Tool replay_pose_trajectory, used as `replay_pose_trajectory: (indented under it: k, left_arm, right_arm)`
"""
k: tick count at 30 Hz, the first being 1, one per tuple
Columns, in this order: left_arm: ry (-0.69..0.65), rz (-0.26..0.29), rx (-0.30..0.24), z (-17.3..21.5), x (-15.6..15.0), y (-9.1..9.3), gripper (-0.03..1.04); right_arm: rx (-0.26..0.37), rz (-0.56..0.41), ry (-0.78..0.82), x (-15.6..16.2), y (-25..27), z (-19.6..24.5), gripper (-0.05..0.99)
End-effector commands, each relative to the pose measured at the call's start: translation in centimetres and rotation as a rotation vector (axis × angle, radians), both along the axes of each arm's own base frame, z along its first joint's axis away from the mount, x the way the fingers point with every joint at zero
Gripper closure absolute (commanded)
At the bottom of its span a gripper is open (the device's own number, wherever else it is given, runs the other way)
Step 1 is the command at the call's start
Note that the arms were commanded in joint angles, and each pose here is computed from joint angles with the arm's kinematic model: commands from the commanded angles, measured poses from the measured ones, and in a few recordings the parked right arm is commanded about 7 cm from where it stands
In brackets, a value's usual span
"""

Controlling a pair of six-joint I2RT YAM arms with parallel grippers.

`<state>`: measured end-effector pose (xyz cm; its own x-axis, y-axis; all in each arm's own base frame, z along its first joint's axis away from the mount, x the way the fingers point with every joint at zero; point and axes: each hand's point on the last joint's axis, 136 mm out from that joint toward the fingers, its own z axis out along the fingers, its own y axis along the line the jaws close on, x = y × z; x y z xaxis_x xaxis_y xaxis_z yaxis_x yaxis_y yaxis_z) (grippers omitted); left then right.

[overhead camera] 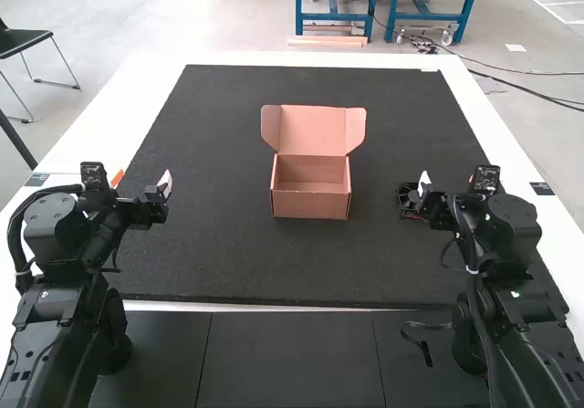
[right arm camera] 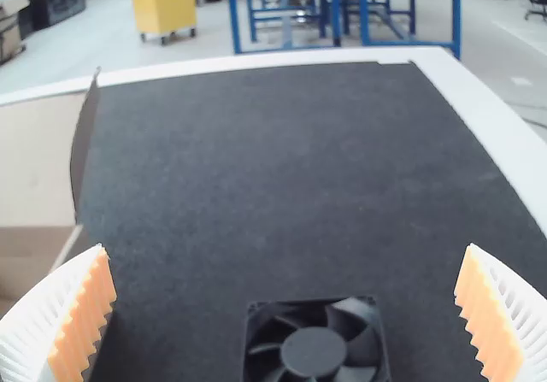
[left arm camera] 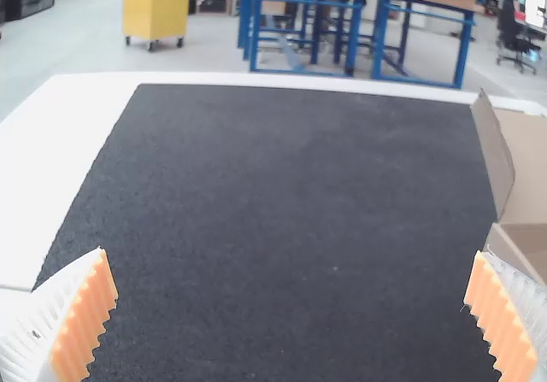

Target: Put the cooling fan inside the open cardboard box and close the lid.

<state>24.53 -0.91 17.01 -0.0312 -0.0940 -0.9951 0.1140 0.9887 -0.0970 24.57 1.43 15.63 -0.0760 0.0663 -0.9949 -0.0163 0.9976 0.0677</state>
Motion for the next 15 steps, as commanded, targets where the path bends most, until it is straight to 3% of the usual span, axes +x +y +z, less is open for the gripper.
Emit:
replay_pose_trajectory:
  k: [1, 9, 15]
  left_arm:
    - [-0.017, 0.012, 0.010, 0.3, 0.0, 0.3, 0.05]
    - [-0.051, 0.015, 0.007, 1.1, 0.0, 0.3, 0.05]
    - [-0.097, 0.097, 0.023, 2.2, 0.0, 1.7, 0.05]
  right_arm:
    - [-0.001, -0.008, -0.016, 0.0, -0.1, 0.3, 0.02]
    - [0.018, -0.012, -0.038, 0.0, -0.2, 0.8, 0.02]
    - [0.034, -0.060, -0.113, 0.0, -1.1, 2.7, 0.02]
